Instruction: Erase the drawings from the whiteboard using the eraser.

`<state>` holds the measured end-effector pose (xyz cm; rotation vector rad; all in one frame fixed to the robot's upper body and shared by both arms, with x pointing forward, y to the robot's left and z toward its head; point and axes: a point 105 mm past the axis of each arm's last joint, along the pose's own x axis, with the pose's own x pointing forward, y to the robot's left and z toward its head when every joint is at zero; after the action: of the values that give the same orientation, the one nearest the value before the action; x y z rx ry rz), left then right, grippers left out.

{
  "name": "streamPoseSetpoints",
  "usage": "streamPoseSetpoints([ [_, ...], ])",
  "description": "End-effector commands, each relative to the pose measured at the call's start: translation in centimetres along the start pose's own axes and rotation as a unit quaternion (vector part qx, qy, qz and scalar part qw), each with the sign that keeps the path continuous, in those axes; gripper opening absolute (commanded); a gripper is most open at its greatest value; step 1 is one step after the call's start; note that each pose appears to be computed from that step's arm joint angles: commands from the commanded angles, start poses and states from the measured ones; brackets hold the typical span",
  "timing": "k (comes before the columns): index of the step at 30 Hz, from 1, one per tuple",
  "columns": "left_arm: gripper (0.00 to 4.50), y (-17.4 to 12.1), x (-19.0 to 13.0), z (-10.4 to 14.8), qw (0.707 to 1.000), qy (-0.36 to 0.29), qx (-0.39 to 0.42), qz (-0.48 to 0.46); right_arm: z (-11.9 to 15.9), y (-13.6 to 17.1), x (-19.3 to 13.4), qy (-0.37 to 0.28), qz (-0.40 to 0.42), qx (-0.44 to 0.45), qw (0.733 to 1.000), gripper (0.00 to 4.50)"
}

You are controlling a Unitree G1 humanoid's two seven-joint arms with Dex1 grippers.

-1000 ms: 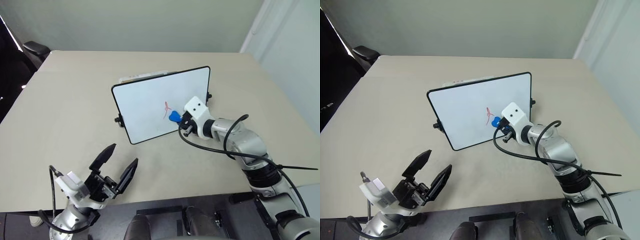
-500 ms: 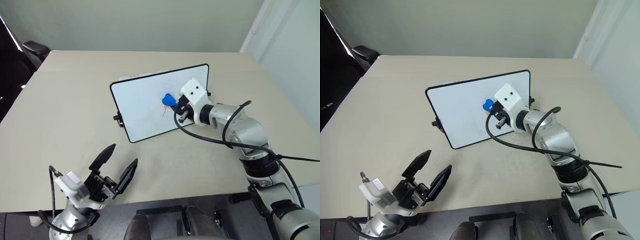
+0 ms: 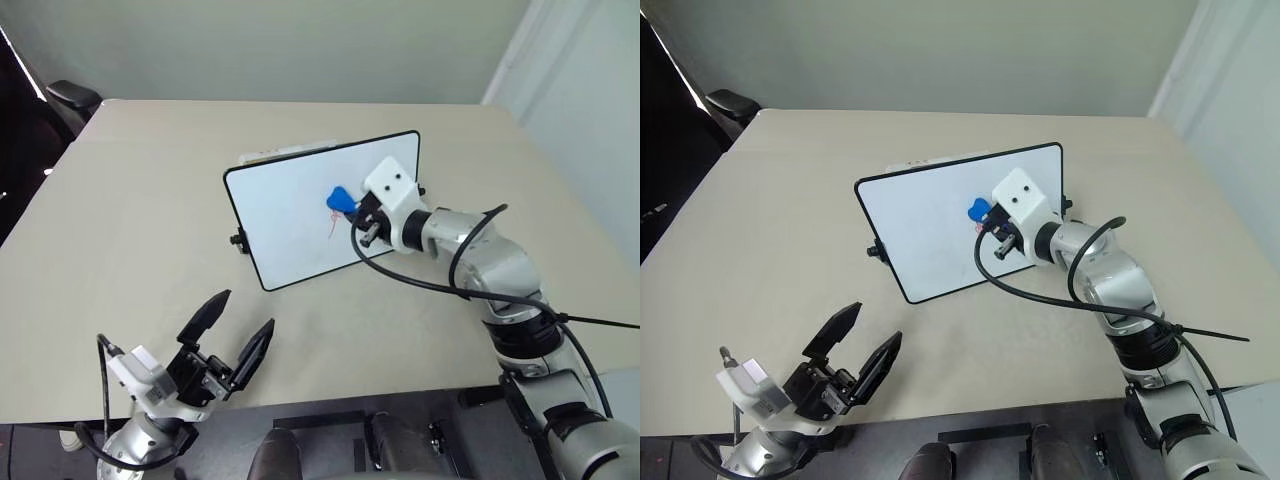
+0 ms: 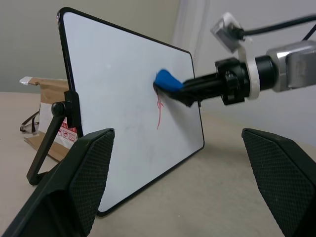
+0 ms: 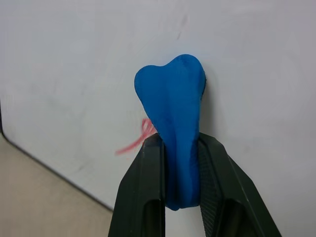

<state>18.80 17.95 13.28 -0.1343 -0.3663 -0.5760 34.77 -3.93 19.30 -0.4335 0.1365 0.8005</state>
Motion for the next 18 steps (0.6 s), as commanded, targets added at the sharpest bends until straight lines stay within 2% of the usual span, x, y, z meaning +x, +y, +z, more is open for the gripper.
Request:
streamPoseSetpoints([
  [1, 4.50, -0.4, 0.2, 1.3, 1.000, -0.019, 0.016, -0.011, -1.0, 0.2, 0.2, 0.020, -0.003, -0.013, 1.000, 0.49],
  [13, 4.50, -0.6, 0.1, 1.2, 1.000, -0.018, 0.016, -0.013, -3.7, 0.9, 0.3, 0.073, 0.015, 0.002, 0.997, 0.49],
  [18, 4.50, -0.9, 0.2, 1.2, 1.000, -0.019, 0.014, -0.017, -4.0, 0.9, 0.1, 0.079, 0.014, 0.002, 0.997, 0.49],
])
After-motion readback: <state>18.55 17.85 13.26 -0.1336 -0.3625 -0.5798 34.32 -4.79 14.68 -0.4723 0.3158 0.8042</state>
